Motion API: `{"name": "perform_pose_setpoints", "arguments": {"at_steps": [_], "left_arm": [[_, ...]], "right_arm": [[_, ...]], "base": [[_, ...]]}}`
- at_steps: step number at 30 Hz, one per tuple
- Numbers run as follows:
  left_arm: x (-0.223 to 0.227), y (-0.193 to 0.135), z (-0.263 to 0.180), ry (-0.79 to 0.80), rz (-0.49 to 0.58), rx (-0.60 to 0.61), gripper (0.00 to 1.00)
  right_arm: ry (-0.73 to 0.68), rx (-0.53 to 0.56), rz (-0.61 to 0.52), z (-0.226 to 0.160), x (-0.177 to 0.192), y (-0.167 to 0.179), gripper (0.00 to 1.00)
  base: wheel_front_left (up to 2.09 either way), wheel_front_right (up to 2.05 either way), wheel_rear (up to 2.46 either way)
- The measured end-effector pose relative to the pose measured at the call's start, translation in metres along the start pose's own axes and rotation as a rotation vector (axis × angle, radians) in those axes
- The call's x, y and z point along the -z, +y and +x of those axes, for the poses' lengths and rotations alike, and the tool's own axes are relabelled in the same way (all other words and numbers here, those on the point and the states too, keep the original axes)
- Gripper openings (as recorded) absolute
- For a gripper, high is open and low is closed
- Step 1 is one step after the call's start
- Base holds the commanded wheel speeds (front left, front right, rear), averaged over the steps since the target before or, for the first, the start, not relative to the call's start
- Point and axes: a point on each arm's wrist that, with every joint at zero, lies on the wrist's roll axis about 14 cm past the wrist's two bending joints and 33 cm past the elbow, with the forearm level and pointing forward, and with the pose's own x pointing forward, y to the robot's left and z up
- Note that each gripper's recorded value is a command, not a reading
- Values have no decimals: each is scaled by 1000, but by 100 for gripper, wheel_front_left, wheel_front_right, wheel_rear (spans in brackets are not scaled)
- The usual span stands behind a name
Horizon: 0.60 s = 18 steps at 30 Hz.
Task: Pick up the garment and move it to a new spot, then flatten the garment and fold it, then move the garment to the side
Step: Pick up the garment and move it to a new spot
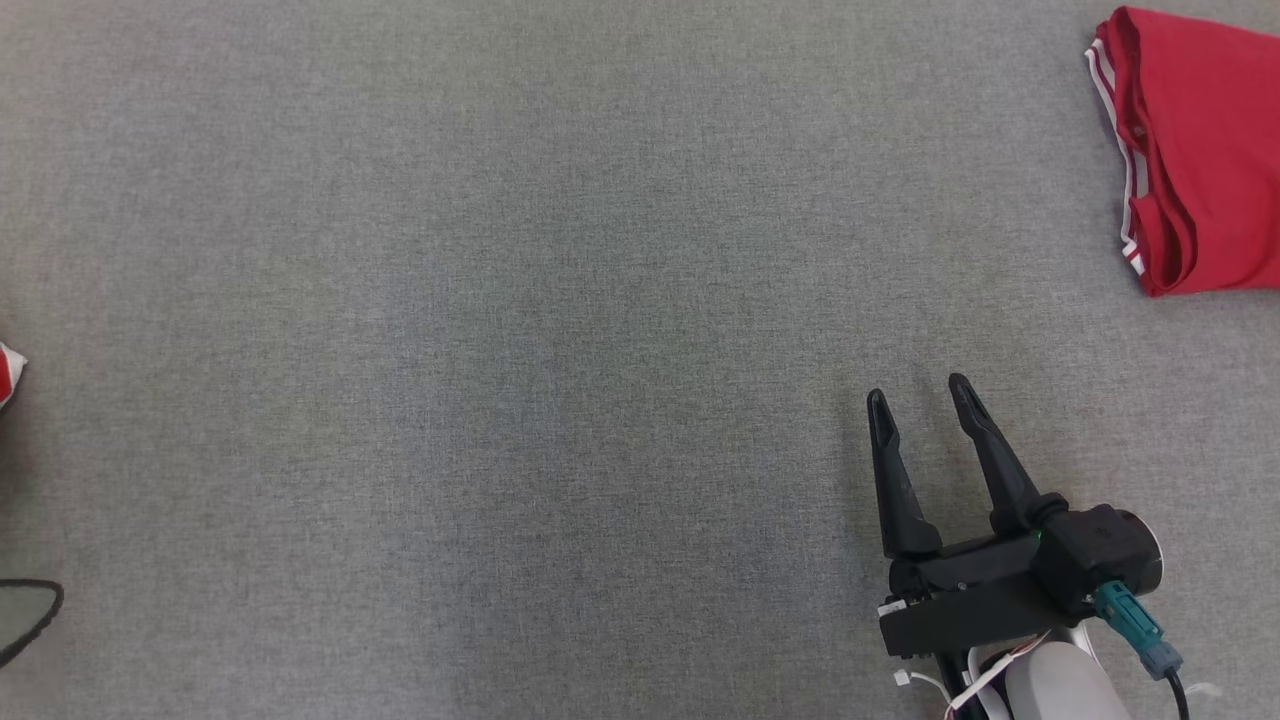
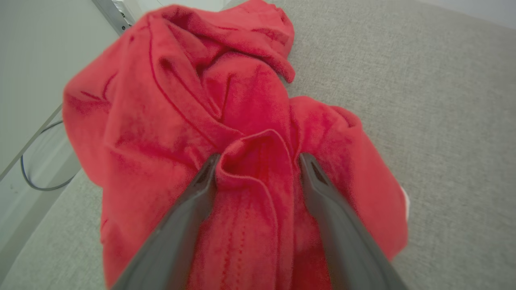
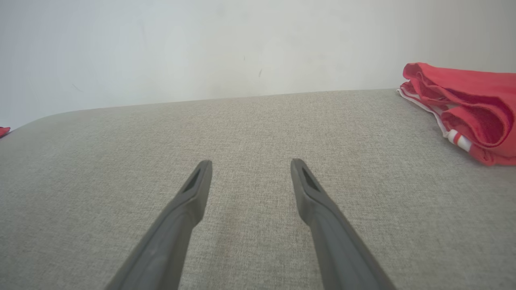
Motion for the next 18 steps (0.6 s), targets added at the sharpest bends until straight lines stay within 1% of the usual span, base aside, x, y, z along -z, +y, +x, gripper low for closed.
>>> {"name": "perform_pose_setpoints", "arguments": {"at_steps": [4, 7, 9, 11, 12, 13, 14, 18], "left_arm": [[13, 5, 2, 80, -41, -20, 100], [34, 12, 0, 177, -82, -39, 100], [36, 12, 1, 212, -112, -45, 100], [37, 12, 1, 231, -119, -47, 100], [38, 12, 1, 238, -131, -47, 85], [38, 11, 1, 238, -137, -45, 68], [37, 11, 0, 231, -140, -45, 1], [30, 10, -2, 190, -132, -35, 0]], "right_arm": [[-1, 3, -4, 0, 0, -1, 100], [0, 5, -9, -1, 0, -2, 100], [0, 5, -9, -1, 0, -2, 100], [0, 6, -11, -1, 0, -2, 100], [1, 6, -11, -2, 0, -2, 100], [1, 5, -12, -2, 0, -2, 100], [0, 4, -12, -1, -1, -2, 100], [-1, 0, -18, -1, -2, 0, 100]], "base": [[0, 0, 0], [0, 0, 0], [0, 0, 0], [0, 0, 0], [0, 0, 0], [0, 0, 0], [0, 0, 0], [0, 0, 0]]}}
